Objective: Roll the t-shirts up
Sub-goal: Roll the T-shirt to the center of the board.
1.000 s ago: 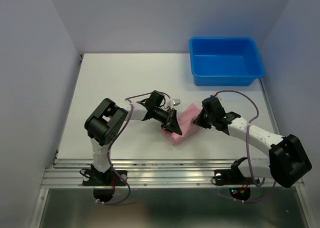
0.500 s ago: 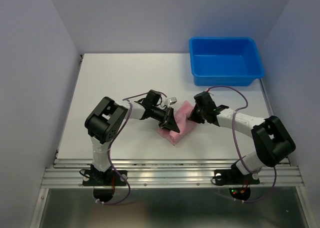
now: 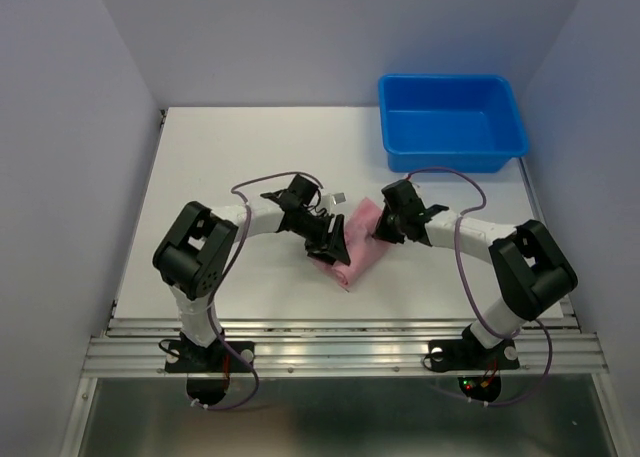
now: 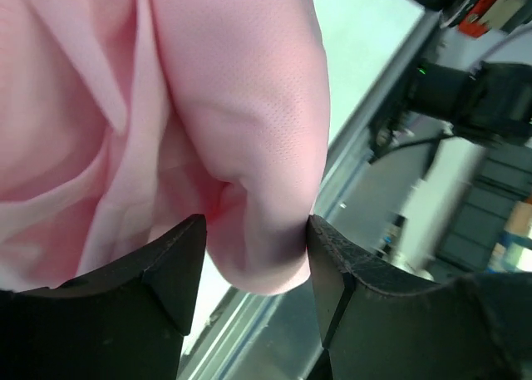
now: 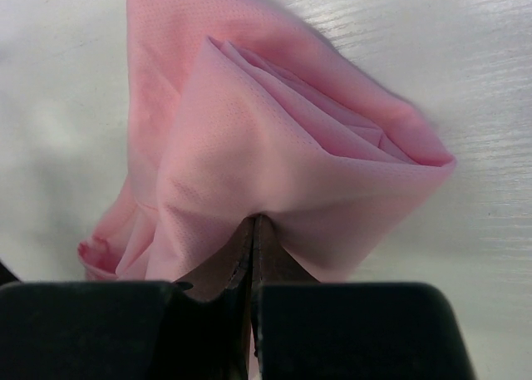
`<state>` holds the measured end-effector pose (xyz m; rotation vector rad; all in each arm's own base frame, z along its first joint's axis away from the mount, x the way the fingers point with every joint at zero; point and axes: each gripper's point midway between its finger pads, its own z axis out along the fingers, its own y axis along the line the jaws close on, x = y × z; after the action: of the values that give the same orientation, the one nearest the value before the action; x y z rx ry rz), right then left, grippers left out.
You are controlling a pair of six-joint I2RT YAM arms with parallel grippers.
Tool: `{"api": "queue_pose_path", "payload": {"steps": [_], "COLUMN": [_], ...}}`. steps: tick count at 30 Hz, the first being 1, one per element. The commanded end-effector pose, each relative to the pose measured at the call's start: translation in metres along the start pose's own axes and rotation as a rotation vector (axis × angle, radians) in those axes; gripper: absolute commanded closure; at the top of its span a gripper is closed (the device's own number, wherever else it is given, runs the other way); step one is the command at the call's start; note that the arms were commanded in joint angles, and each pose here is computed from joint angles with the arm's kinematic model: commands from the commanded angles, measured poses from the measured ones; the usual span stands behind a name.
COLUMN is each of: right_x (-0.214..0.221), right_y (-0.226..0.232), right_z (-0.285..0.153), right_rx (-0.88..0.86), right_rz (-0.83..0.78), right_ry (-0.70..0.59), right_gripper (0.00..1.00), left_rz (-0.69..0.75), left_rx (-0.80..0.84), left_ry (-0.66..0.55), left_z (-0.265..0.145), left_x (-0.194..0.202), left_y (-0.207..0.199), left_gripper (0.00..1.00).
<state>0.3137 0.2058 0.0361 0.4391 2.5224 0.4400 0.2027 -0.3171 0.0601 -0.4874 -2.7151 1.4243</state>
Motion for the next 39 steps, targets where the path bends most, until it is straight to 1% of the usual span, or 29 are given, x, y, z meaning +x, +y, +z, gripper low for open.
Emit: {"api": "queue_pose_path", "payload": {"steps": [1,4,7,11,12,13,14,18,20,25,29,31,39], "right_x": [-0.006,-0.008,-0.010,-0.012,-0.013,-0.015,-0.015,-0.018,-0.017,-0.016,-0.017,-0.018,-0.017], "right_y": [0.002,0.007,0.010,0.013,0.015,0.016,0.017,0.019,0.019,0.019,0.021,0.021,0.023], "right_z": [-0.005,-0.010,-0.014,-0.018,-0.019,-0.021,-0.022,-0.024,-0.025,-0.027,-0.030,-0.030,-0.033], "right_rx": [0.006,-0.012,-0.027,-0.039,-0.044,-0.049,-0.051,-0.059,-0.060,-0.067,-0.077,-0.079,-0.093], "right_rz": [-0.046,-0.056,-0.064,-0.061,-0.061,-0.060,-0.060,-0.057,-0.056,-0.054,-0.055,-0.051,-0.041], "right_ry": [-0.009,-0.010,-0.014,-0.018,-0.020,-0.026,-0.028,-0.035,-0.032,-0.031,-0.036,-0.038,-0.040], "right_gripper": [0.99,0.99,0.99,0.99,0.99,0.99,0.99,0.99,0.99,0.99,0.99,0.99,0.99], "left_rz": [0.144,0.160,0.163,0.187,0.192,0.200,0.200,0.175,0.170,0.147,0.140,0.134,0.136], "left_rx": [-0.211,-0.234,-0.217,-0.199,-0.195,-0.189,-0.185,-0.192,-0.188,-0.162,-0.146,-0.135,-0.141], "left_ry": [-0.126,-0.140,-0.141,-0.178,-0.180,-0.191,-0.192,-0.187,-0.197,-0.213,-0.222,-0.213,-0.167], "left_z": [-0.035,-0.040,-0.039,-0.039,-0.037,-0.036,-0.033,-0.021,-0.016,-0.009,-0.004,0.000,0.015], "left_x": [-0.032,-0.038,-0.041,-0.055,-0.057,-0.064,-0.067,-0.075,-0.082,-0.095,-0.108,-0.111,-0.104], "left_y": [-0.003,-0.006,-0.010,-0.021,-0.024,-0.028,-0.030,-0.021,-0.019,-0.023,-0.026,-0.027,-0.025], "left_gripper": [0.38,0.38,0.38,0.37,0.32,0.24,0.22,0.22,0.25,0.26,0.30,0.32,0.31]}}
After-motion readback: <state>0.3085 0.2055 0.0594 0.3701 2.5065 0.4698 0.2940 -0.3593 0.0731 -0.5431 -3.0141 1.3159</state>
